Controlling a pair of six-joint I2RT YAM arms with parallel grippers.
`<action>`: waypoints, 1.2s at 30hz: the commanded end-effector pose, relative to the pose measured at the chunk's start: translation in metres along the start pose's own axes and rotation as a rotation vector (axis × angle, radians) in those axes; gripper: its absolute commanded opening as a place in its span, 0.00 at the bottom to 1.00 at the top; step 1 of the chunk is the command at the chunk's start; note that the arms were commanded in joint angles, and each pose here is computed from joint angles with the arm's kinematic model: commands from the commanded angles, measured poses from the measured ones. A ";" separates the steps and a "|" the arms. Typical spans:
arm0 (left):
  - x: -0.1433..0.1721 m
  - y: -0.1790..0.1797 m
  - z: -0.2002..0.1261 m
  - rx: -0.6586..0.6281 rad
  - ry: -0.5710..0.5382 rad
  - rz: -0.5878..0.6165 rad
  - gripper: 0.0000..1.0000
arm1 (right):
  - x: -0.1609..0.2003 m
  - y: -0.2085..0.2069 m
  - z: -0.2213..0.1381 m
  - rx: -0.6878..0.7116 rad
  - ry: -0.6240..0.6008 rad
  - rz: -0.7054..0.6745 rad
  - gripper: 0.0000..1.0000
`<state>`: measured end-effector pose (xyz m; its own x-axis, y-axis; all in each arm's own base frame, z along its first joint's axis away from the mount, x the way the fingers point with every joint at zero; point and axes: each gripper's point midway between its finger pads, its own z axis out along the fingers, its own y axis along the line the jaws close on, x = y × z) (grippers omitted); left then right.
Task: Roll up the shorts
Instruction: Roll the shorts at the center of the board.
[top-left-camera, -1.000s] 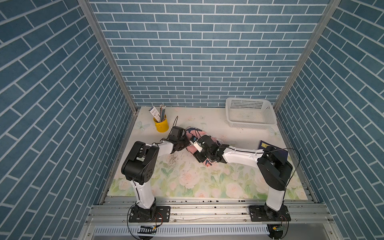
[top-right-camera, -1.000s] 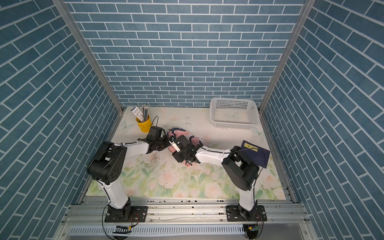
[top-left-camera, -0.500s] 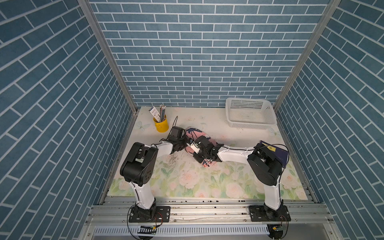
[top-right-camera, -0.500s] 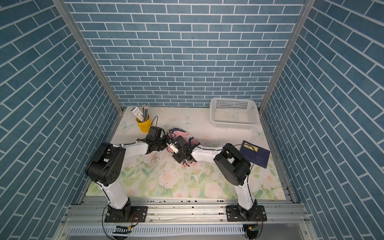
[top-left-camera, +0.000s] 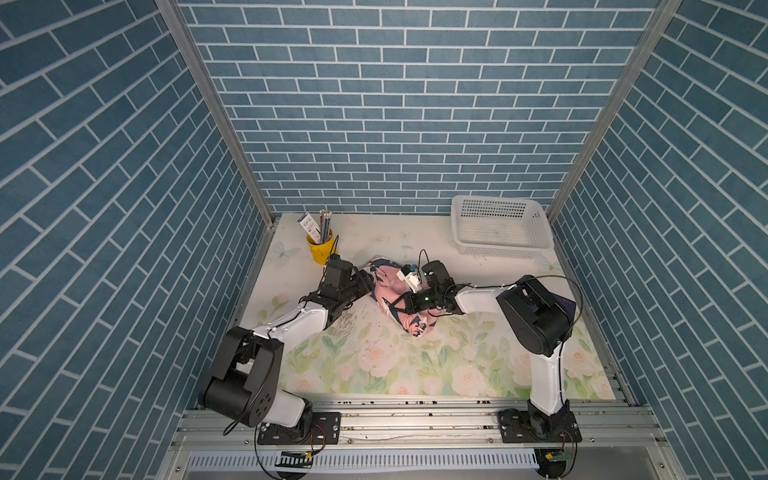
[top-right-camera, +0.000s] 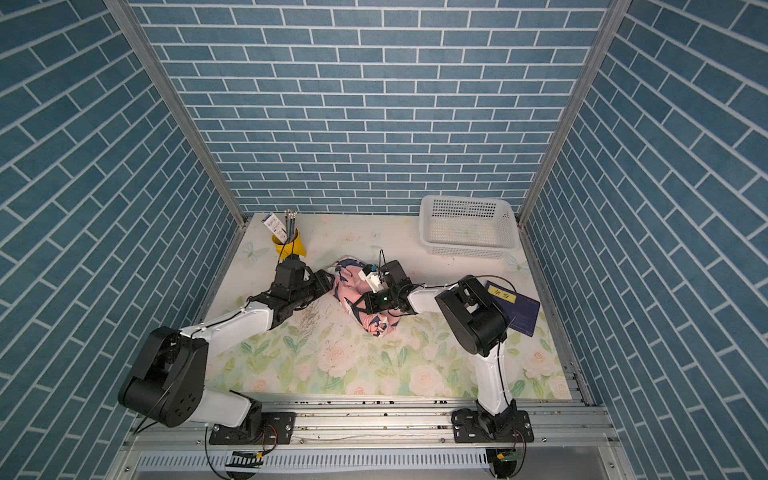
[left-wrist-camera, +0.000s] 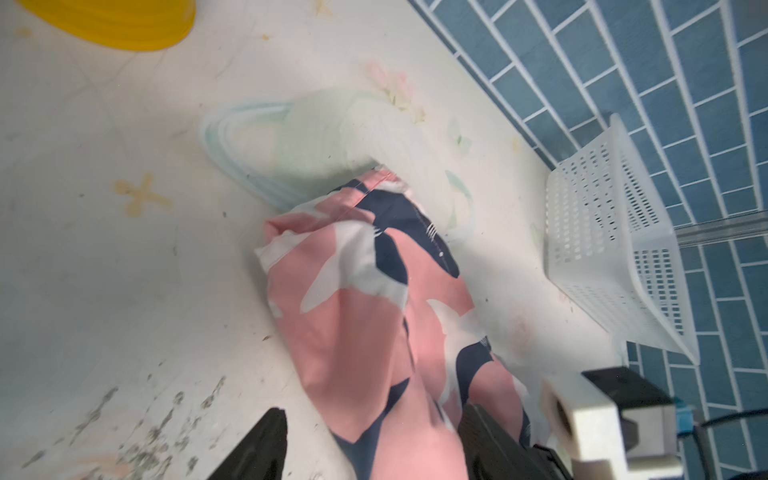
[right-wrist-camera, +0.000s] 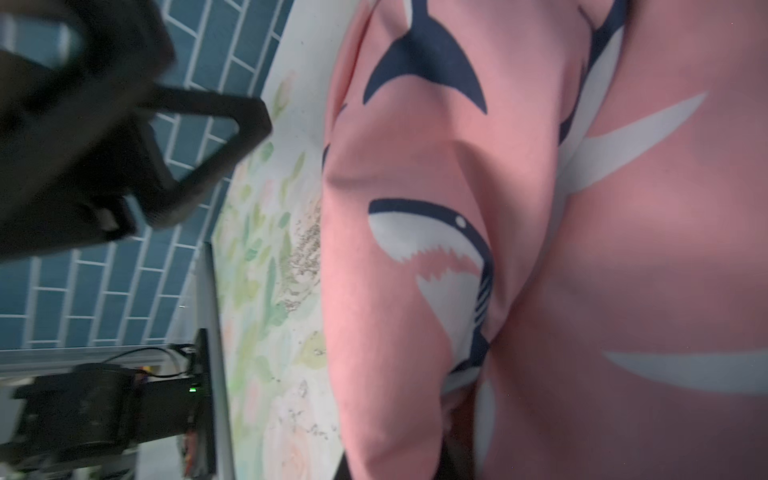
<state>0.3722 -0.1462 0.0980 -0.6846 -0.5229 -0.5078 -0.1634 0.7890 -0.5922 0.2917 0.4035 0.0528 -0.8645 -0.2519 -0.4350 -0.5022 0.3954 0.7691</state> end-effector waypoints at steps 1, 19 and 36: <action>0.011 0.001 0.004 0.031 0.001 0.016 0.72 | 0.005 0.014 0.001 -0.165 0.020 0.177 0.00; 0.032 -0.020 0.080 0.123 0.067 -0.021 0.59 | 0.016 -0.009 -0.007 -0.227 -0.023 0.332 0.18; 0.040 -0.011 0.089 -0.033 0.147 0.037 0.48 | -0.028 -0.017 -0.071 0.464 -0.027 -0.235 0.62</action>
<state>0.4152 -0.2071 0.0432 -0.7600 -0.4780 -0.4403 -0.1381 0.7809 -0.6092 0.3277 0.3630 0.0949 -0.8174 -0.2073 -0.5375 -0.5422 0.5922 0.5961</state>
